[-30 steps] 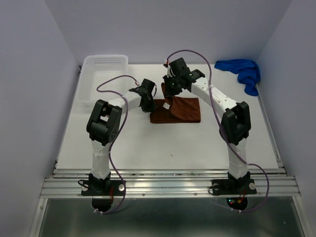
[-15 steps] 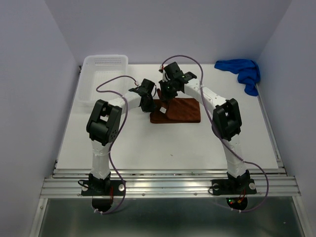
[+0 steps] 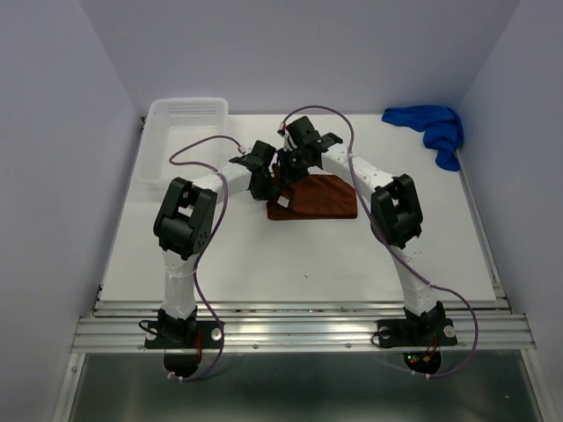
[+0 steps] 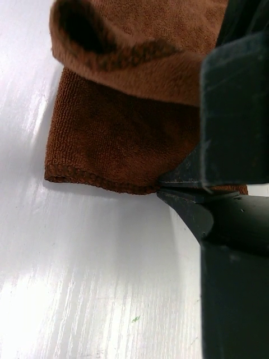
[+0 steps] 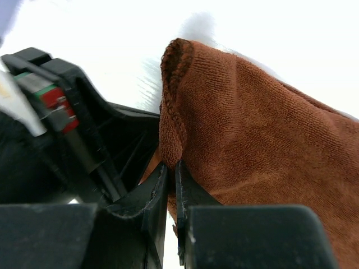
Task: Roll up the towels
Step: Fold the towel
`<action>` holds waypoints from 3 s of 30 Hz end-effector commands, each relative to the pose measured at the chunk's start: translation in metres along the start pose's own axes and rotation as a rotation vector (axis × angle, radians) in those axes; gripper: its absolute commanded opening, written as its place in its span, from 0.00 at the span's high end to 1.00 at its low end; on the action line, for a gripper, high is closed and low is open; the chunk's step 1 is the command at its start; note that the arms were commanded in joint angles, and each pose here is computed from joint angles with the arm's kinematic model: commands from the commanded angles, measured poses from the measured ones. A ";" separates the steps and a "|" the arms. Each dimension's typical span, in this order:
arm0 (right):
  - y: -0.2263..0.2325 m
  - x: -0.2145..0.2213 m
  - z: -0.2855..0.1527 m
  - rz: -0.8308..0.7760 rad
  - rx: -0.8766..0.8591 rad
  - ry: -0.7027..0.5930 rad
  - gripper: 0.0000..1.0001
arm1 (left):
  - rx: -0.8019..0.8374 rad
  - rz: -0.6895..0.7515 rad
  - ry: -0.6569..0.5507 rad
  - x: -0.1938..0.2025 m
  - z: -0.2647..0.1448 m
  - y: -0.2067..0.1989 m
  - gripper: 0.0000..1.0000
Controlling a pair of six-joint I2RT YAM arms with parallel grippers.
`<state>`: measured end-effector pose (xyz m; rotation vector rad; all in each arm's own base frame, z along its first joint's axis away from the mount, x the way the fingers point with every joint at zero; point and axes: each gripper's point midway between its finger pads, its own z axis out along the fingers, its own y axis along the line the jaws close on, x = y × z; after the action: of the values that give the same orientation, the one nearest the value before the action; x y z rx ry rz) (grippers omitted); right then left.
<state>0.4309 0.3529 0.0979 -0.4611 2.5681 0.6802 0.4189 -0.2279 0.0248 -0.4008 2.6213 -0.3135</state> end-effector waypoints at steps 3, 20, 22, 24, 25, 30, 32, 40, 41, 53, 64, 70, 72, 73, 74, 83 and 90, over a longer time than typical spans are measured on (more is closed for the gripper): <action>0.016 -0.017 0.007 0.008 -0.056 -0.053 0.94 | -0.079 -0.017 0.002 -0.001 -0.015 0.020 0.86; 0.029 -0.022 -0.009 -0.004 -0.108 -0.076 0.46 | -0.073 -0.065 -0.030 -0.011 -0.026 0.024 0.82; 0.030 -0.027 -0.020 -0.012 -0.096 -0.103 0.46 | -0.076 -0.070 -0.034 -0.013 -0.028 0.025 0.81; 0.026 -0.033 -0.027 -0.016 -0.057 -0.133 0.43 | -0.082 -0.078 -0.036 -0.013 -0.030 0.027 0.81; 0.028 -0.039 -0.037 -0.023 -0.051 -0.158 0.43 | -0.082 -0.078 -0.040 -0.014 -0.031 0.028 0.80; 0.019 -0.047 -0.063 -0.025 0.009 -0.213 0.25 | -0.066 -0.086 -0.073 -0.023 -0.048 0.025 0.66; 0.014 -0.053 -0.079 -0.027 0.038 -0.249 0.13 | -0.071 -0.092 -0.086 -0.026 -0.059 0.026 0.63; -0.031 -0.061 -0.128 0.027 0.152 -0.334 0.00 | -0.120 -0.113 -0.137 -0.039 -0.094 0.035 0.60; -0.037 -0.057 -0.130 0.036 0.162 -0.329 0.00 | -0.124 -0.114 -0.144 -0.040 -0.104 0.036 0.50; -0.095 -0.047 -0.148 0.103 0.217 -0.343 0.00 | 0.261 0.116 -0.119 -0.050 -0.124 -0.085 0.01; -0.147 -0.023 -0.164 0.212 0.320 -0.332 0.00 | 0.276 0.181 0.059 0.002 -0.067 -0.097 0.01; -0.152 -0.012 -0.165 0.221 0.335 -0.319 0.00 | 0.177 0.155 0.108 0.031 -0.048 -0.058 0.01; -0.152 -0.009 -0.163 0.223 0.330 -0.310 0.00 | 0.149 0.137 0.096 0.034 -0.051 -0.049 0.01; -0.152 -0.009 -0.162 0.221 0.326 -0.307 0.00 | 0.139 0.131 0.090 0.033 -0.051 -0.046 0.01; -0.152 -0.008 -0.160 0.217 0.323 -0.301 0.00 | 0.135 0.125 0.077 0.031 -0.054 -0.044 0.01; -0.140 -0.001 -0.146 0.117 0.216 -0.260 0.00 | 0.089 0.100 0.100 0.042 -0.043 -0.023 0.01; -0.108 -0.014 -0.144 -0.018 0.031 -0.301 0.00 | 0.188 0.109 -0.037 0.001 -0.089 -0.052 0.01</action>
<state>0.4340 0.1659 0.1367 -0.1736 2.4655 0.5044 0.3703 -0.2633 0.0502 -0.2125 2.7037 -0.4439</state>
